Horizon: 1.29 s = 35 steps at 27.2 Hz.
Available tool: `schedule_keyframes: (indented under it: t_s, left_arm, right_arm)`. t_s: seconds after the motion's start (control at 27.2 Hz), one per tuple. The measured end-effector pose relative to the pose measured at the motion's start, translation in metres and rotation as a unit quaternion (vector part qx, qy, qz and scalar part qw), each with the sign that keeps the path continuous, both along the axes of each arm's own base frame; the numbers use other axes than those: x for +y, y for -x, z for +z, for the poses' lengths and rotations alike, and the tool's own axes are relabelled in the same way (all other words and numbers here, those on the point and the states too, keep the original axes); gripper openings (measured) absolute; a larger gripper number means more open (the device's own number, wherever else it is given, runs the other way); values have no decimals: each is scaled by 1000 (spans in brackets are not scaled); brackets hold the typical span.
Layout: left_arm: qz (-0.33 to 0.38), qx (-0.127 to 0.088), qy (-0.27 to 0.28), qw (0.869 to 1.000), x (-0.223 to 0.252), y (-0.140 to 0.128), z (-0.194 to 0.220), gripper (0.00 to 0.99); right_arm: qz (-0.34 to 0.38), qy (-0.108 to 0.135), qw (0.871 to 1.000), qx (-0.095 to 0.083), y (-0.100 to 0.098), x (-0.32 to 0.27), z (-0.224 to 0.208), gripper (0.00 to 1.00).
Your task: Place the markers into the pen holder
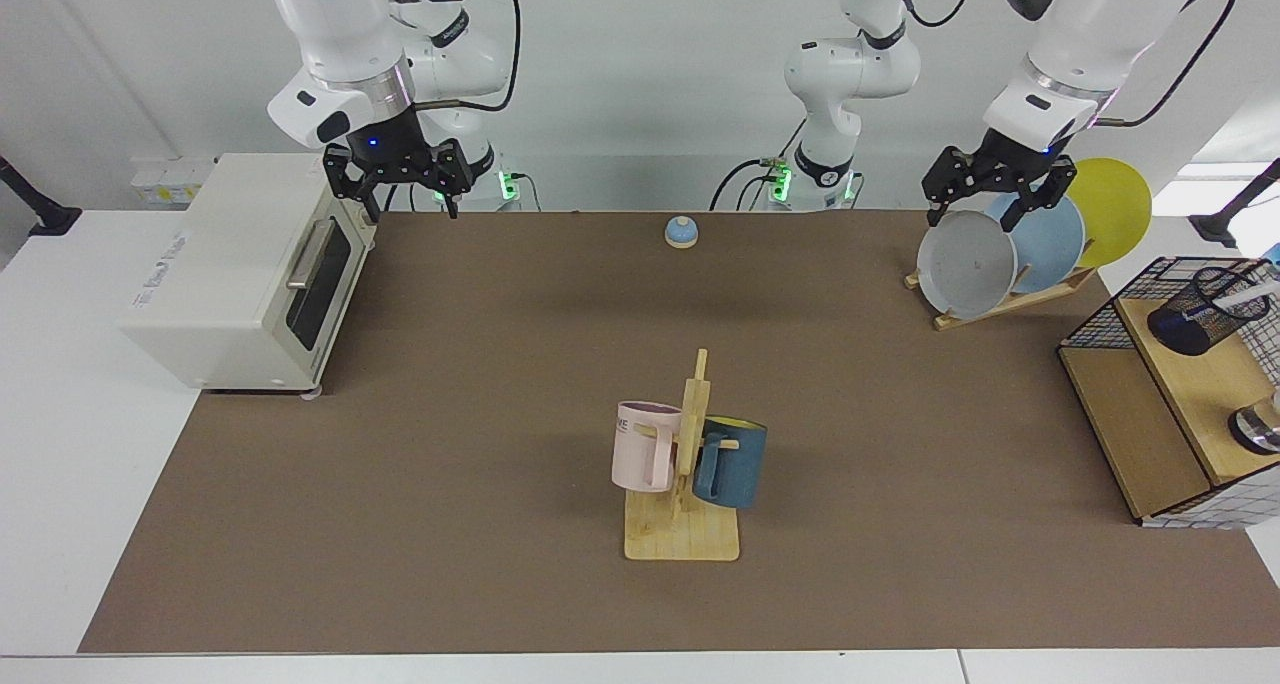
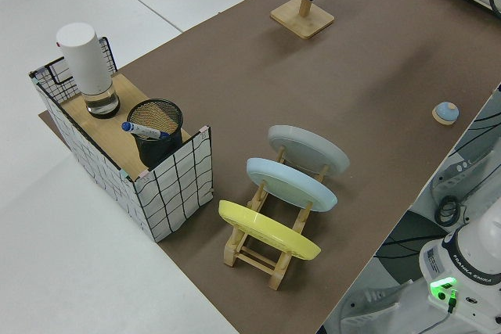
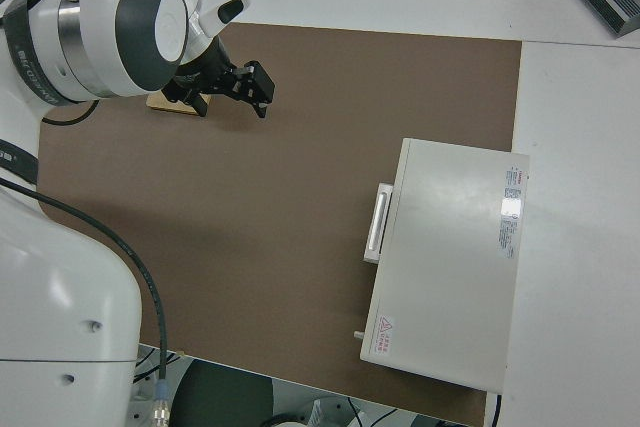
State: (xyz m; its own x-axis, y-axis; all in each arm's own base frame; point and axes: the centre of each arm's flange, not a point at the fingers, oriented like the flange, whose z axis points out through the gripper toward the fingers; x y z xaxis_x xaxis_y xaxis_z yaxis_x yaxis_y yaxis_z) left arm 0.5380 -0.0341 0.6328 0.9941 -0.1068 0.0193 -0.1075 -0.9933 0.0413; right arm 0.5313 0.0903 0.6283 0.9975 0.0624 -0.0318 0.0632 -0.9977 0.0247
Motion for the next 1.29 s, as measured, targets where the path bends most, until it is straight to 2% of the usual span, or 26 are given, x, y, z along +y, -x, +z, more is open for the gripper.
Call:
schedule_keyframes:
  t_s: [0.18,1.29]
  left_arm:
    - [5,-6,0,1000,1,0,5,991]
    - [-10,-5,1,1000,-3,-6,14,991]
  right_arm:
    - [0,0,1000,0,0,0,0,1000]
    - [0,0,1000,0,0,0,0,1000]
